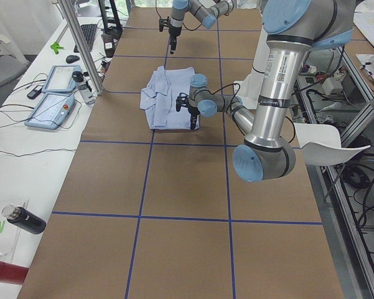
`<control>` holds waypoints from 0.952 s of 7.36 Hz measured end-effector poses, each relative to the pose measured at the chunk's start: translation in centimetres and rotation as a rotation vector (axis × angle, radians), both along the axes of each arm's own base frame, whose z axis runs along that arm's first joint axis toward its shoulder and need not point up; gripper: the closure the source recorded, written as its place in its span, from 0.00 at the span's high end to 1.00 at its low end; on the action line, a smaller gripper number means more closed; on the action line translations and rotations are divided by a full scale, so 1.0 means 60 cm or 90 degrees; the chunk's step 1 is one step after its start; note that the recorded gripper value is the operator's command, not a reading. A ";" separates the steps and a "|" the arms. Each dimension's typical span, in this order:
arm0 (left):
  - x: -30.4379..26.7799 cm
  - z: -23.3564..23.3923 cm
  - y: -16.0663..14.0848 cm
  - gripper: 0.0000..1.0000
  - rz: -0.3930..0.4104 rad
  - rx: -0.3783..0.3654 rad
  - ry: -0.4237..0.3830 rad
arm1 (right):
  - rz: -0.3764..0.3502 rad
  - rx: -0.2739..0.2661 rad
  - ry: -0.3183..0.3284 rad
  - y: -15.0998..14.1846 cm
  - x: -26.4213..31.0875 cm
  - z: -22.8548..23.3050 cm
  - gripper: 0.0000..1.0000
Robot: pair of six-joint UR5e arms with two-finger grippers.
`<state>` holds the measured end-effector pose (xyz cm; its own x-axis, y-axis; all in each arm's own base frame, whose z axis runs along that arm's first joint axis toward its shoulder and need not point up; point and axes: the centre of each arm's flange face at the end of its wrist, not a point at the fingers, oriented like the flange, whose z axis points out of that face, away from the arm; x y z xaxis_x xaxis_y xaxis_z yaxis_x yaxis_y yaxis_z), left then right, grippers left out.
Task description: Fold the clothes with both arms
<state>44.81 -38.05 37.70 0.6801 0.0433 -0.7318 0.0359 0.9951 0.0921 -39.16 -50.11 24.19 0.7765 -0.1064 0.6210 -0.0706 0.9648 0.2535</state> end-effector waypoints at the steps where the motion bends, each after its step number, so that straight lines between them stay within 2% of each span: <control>1: 0.002 0.002 0.001 0.53 0.001 -0.003 -0.005 | 0.000 0.000 0.000 0.000 -0.001 0.000 1.00; 2: 0.004 0.002 0.004 0.48 0.003 -0.004 -0.007 | -0.001 0.000 0.000 0.001 -0.002 0.001 1.00; 3: 0.007 0.001 0.007 0.36 0.006 -0.004 -0.007 | -0.002 -0.001 0.001 0.001 -0.003 0.001 1.00; 4: 0.009 -0.001 0.011 0.09 0.009 -0.004 -0.006 | -0.002 -0.001 0.002 0.002 -0.005 0.002 1.00; 5: 0.010 -0.004 0.014 0.00 0.011 -0.005 -0.006 | -0.002 -0.001 0.002 0.002 -0.005 0.002 1.00; 7: 0.011 -0.001 0.019 0.00 0.013 -0.009 -0.014 | 0.001 -0.003 -0.002 0.004 -0.008 -0.003 1.00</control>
<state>45.45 -36.94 37.64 0.6956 0.0466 -0.7169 0.0136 0.9969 0.0780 -39.61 -49.87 24.01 0.7747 -0.1024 0.6239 -0.0732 0.9656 0.2494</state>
